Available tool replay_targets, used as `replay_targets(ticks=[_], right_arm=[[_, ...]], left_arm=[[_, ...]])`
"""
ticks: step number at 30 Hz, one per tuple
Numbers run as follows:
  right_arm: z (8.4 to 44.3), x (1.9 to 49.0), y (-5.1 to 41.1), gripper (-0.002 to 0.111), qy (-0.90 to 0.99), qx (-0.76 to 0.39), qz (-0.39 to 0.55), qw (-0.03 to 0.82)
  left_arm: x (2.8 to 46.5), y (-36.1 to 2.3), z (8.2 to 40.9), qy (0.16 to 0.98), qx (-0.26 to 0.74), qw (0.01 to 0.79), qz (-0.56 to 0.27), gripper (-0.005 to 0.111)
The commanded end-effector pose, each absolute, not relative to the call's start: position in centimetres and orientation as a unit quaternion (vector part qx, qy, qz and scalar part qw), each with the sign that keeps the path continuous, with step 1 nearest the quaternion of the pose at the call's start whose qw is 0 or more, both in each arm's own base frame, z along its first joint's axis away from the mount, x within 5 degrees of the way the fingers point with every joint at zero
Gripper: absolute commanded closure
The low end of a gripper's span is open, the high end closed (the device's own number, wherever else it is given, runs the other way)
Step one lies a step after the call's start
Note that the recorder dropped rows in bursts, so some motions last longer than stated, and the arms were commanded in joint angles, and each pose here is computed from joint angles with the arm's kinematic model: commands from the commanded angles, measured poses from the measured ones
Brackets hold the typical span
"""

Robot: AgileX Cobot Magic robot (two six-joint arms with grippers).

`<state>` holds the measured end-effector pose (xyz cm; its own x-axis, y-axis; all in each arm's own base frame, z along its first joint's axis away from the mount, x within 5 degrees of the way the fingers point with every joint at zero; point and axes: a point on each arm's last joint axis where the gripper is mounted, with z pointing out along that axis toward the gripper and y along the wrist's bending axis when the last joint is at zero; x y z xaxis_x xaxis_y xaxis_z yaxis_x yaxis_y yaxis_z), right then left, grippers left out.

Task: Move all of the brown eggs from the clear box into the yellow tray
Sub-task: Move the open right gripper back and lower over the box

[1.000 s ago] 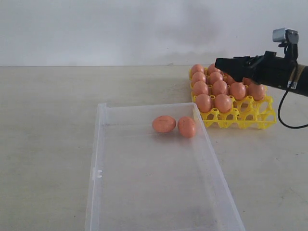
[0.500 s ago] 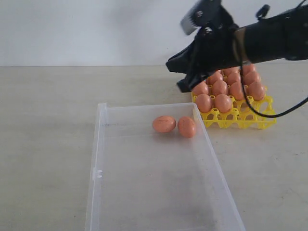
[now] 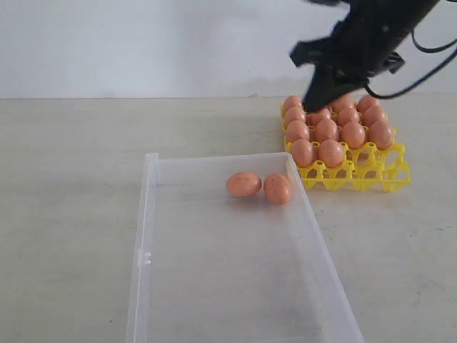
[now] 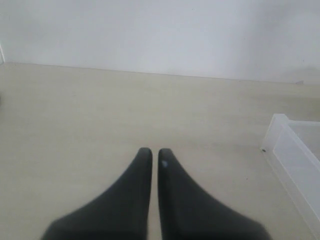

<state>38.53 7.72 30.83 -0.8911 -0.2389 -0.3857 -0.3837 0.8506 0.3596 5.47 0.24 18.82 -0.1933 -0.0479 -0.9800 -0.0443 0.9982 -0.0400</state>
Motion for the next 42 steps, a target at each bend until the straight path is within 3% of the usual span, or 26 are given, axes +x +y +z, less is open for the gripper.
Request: replay_targets(ticks=[1, 3, 5, 14, 17, 19, 22, 34, 42], right_arm=[[32.3, 38.7, 9.2, 0.109, 0.945, -0.214, 0.165, 0.184], [30.6, 38.9, 10.4, 0.109, 0.962, -0.226, 0.008, 0.155], [29.3, 39.1, 11.9, 0.109, 0.954, -0.249, -0.079, 0.146], [25.7, 40.3, 13.9, 0.106, 0.951, -0.273, -0.077, 0.122], [25.8, 40.5, 14.3, 0.090, 0.946, -0.285, -0.059, 0.142], [25.7, 40.6, 14.6, 0.070, 0.941, -0.298, -0.049, 0.150], [25.0, 41.2, 14.8, 0.051, 0.942, -0.293, -0.045, 0.161], [19.1, 42.8, 15.5, 0.053, 0.966, -0.224, -0.037, 0.125], [18.5, 42.6, 15.6, 0.053, 0.969, -0.221, -0.030, 0.103]], left_arm=[[5.5, 0.2, 18.8, 0.771, -0.030, 0.636, -0.001, 0.103], [5.5, 0.2, 18.8, 0.770, -0.030, 0.637, -0.001, 0.103], [5.5, 0.2, 18.8, 0.770, -0.030, 0.637, -0.001, 0.103], [5.5, 0.2, 18.8, 0.770, -0.030, 0.637, -0.001, 0.103], [5.5, 0.2, 18.8, 0.770, -0.030, 0.637, -0.001, 0.103], [5.5, 0.2, 18.8, 0.770, -0.030, 0.637, -0.001, 0.103], [5.5, 0.2, 18.8, 0.770, -0.030, 0.637, -0.001, 0.103], [5.5, 0.2, 18.8, 0.770, -0.030, 0.637, -0.001, 0.103], [5.5, 0.2, 18.8, 0.770, -0.030, 0.637, -0.001, 0.103]])
